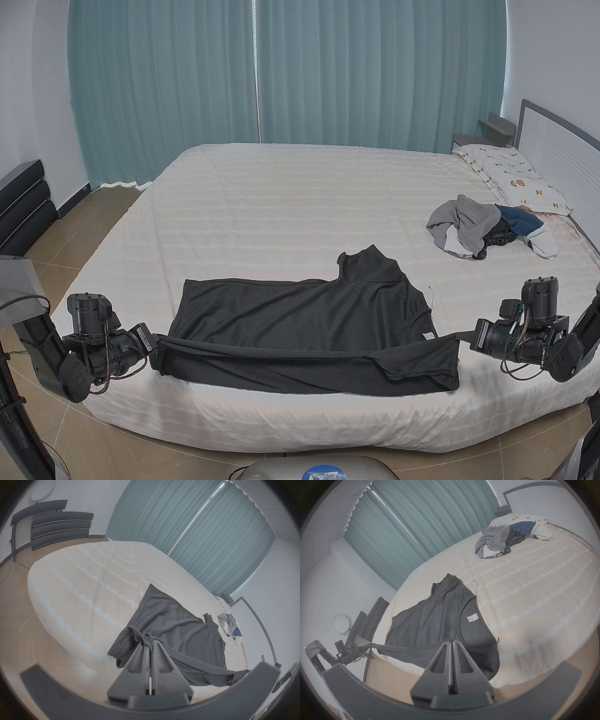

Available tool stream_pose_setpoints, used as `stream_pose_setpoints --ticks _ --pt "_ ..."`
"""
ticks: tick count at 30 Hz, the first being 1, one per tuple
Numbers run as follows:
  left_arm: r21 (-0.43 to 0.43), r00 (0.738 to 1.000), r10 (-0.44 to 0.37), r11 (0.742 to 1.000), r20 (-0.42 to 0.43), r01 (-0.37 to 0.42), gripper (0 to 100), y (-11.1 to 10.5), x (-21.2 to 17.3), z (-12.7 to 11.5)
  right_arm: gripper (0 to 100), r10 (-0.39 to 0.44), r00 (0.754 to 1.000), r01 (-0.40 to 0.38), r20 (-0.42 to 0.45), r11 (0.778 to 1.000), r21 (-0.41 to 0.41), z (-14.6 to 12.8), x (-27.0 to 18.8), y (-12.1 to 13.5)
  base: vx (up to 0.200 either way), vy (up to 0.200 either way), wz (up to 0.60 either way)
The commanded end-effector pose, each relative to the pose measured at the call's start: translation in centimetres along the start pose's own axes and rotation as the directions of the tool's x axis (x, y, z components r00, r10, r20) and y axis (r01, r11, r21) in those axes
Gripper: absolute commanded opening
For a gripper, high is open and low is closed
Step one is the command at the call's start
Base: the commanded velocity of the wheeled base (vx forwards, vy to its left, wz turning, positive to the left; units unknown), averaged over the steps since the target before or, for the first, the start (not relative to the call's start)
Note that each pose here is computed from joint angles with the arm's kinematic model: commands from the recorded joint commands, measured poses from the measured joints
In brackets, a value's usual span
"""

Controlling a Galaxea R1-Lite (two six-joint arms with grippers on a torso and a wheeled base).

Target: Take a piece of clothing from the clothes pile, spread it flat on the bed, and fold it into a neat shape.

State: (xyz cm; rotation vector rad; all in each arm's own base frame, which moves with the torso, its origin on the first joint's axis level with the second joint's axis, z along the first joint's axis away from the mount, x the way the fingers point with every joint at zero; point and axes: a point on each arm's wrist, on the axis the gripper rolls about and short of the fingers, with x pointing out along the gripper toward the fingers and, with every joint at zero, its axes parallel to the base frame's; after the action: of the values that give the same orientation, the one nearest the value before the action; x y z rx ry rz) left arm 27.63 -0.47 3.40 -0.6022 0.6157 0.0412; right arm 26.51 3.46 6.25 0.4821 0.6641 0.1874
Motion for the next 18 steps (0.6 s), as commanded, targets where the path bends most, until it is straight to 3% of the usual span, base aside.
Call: stream_pose_setpoints --ticks 1,6,9,13,18 --pt "-0.02 1.0 0.016 1.0 -0.023 -0.016 0 0.5 2.9 -0.2 0 -0.045 0.998 0.045 -0.048 0.999 0.013 -0.3 4.1 -1.2 0.0 0.0 0.0" --pt "-0.038 0.999 0.014 0.999 -0.03 -0.015 0 0.6 4.2 -0.2 0 -0.051 0.997 0.052 -0.057 0.998 0.017 -0.3 5.6 -1.5 0.0 0.0 0.0" --pt "-0.088 0.999 0.004 0.996 -0.034 -0.007 0 0.4 5.3 -0.3 0 -0.071 0.997 0.072 -0.017 0.997 0.039 0.0 6.8 -2.0 0.0 0.0 0.0" --pt "-0.095 0.999 0.005 0.995 -0.041 -0.009 0 0.6 6.0 -0.4 0 -0.064 0.997 0.059 0.047 0.993 0.103 0.4 7.7 -1.9 0.0 0.0 0.0" --pt "-0.105 0.999 -0.003 0.994 -0.043 -0.001 0 0.4 6.3 -0.5 0 -0.086 0.994 0.077 0.074 0.99 0.12 0.7 8.3 -2.4 0.0 0.0 0.0"
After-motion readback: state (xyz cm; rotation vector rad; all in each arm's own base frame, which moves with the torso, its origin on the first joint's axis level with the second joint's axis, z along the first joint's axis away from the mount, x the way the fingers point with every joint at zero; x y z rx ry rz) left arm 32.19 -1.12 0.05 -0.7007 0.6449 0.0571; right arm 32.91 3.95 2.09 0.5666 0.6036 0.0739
